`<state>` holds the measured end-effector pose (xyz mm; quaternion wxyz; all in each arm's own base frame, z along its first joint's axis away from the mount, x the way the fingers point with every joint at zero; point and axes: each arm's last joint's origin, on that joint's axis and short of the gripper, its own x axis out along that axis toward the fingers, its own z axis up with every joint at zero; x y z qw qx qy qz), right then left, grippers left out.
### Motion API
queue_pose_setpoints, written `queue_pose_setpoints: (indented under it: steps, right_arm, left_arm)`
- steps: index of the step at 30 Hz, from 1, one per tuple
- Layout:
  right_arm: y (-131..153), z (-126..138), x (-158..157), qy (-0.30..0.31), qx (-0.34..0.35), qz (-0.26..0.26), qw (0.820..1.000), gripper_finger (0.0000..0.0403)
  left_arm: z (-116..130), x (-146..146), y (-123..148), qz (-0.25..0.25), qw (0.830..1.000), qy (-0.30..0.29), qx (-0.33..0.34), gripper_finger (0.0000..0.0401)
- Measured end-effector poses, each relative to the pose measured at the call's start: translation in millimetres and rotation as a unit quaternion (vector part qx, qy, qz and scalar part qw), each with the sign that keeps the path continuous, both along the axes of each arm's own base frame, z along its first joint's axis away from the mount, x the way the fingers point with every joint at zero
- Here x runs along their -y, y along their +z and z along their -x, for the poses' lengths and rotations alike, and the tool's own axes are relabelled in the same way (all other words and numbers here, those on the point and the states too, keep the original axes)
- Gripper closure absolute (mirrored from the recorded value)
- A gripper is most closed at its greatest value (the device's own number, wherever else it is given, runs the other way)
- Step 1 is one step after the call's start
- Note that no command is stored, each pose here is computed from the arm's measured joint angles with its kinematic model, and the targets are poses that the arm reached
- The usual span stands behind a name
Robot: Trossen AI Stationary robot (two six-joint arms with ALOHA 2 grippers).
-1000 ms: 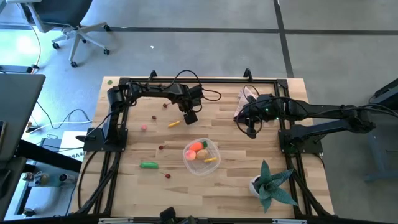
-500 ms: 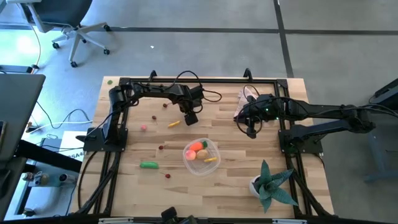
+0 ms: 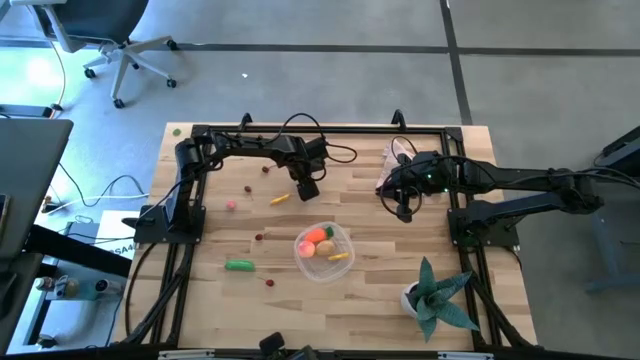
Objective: Pick and placing Produce into tupperware
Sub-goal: Put the strawberry into the transparent bin
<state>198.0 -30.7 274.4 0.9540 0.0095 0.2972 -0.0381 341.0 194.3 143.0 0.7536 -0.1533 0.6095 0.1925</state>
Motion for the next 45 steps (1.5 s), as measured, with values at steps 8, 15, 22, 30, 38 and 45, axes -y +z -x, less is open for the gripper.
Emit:
queue_pose_setpoints:
  steps: [8, 15, 22, 30, 38, 45]
  right_arm:
    - [0.0, 0.0, 0.0, 0.000, 0.000, 0.000, 1.000, 0.0371]
    - [0.0, 0.0, 0.0, 0.000, 0.000, 0.000, 1.000, 0.0371]
    - [0.0, -0.1, -0.1, 0.000, 0.000, 0.000, 1.000, 0.0371]
    - [0.0, 0.0, -0.1, 0.000, 0.000, 0.000, 1.000, 0.0371]
    - [0.0, 0.0, -0.1, 0.000, 0.000, 0.000, 1.000, 0.0371]
    - [0.0, 0.0, -0.1, 0.000, 0.000, 0.000, 1.000, 0.0371]
  left_arm:
    - [0.8, 0.4, -0.2, 0.002, 1.000, 0.002, -0.004, 0.0242]
    - [0.8, 0.4, 0.0, 0.002, 1.000, 0.002, -0.004, 0.0252]
    - [0.9, 0.2, 0.0, -0.002, 1.000, 0.003, -0.006, 0.0252]
    - [1.2, 0.3, 0.1, -0.002, 1.000, 0.000, -0.007, 0.0251]
    - [4.8, 6.7, 25.1, -0.008, 1.000, -0.018, 0.013, 0.0251]
    - [6.8, 30.5, 65.1, -0.038, 0.996, -0.065, 0.042, 0.0251]
